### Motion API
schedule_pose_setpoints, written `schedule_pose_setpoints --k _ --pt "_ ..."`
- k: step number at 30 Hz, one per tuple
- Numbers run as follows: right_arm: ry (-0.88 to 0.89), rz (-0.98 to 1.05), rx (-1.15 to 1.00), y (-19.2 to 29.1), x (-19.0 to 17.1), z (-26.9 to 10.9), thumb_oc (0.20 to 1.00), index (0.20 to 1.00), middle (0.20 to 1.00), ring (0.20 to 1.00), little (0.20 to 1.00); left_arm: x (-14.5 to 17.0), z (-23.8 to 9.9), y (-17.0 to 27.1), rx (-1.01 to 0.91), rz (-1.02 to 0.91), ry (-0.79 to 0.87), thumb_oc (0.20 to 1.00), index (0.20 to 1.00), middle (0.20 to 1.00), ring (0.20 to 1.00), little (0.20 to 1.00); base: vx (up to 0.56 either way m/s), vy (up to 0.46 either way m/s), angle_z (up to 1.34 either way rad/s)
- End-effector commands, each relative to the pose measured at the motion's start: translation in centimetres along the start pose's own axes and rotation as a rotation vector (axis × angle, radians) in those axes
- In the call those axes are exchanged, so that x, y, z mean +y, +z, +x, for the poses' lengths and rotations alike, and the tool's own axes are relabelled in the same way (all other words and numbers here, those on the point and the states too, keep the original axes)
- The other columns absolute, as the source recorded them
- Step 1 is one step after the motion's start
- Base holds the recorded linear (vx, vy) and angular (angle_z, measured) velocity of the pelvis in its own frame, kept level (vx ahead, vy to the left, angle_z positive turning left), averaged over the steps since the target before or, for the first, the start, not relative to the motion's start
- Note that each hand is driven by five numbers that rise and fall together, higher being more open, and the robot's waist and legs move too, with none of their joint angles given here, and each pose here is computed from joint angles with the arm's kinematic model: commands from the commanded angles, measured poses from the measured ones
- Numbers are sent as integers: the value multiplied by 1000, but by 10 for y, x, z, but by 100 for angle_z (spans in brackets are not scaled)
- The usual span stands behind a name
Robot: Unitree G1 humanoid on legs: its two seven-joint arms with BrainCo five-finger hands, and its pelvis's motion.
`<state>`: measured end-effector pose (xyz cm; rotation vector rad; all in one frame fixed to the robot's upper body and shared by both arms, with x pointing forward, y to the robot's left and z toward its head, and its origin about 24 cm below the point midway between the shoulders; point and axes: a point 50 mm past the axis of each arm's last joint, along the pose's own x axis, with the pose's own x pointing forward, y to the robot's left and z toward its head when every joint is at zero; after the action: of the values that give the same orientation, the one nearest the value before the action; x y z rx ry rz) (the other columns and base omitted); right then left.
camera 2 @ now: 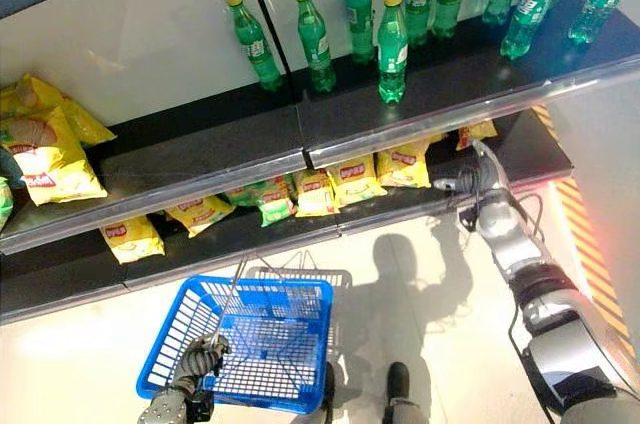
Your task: Pick up the snacks into the basket
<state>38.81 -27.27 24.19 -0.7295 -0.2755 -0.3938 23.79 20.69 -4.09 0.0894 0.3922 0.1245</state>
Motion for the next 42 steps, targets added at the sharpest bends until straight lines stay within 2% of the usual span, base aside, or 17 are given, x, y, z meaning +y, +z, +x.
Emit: schedule_pose_setpoints --k 1,9,22,31,42 --pt "-68 -36 -258 59 -25 9 1000 1000 1000 1000 1000 14 -1 27 -155 19 10 200 200 200 200 200 0 0 0" --pt "-100 -75 -392 99 -38 12 1000 1000 1000 1000 1000 18 -1 22 -129 43 8 200 200 200 200 200 -4 2 -2" --pt "-106 -57 -405 117 -40 19 1000 1000 1000 1000 1000 21 -4 20 -123 26 13 200 200 200 200 200 5 14 -4" --pt "-174 -22 -305 109 -58 30 1000 1000 1000 1000 1000 13 -8 18 -121 30 -35 200 200 200 200 200 38 -14 3" --pt "-339 -34 -221 89 -112 31 1000 1000 1000 1000 1000 9 -17 21 -146 80 -104 200 200 200 200 200 36 -76 37"
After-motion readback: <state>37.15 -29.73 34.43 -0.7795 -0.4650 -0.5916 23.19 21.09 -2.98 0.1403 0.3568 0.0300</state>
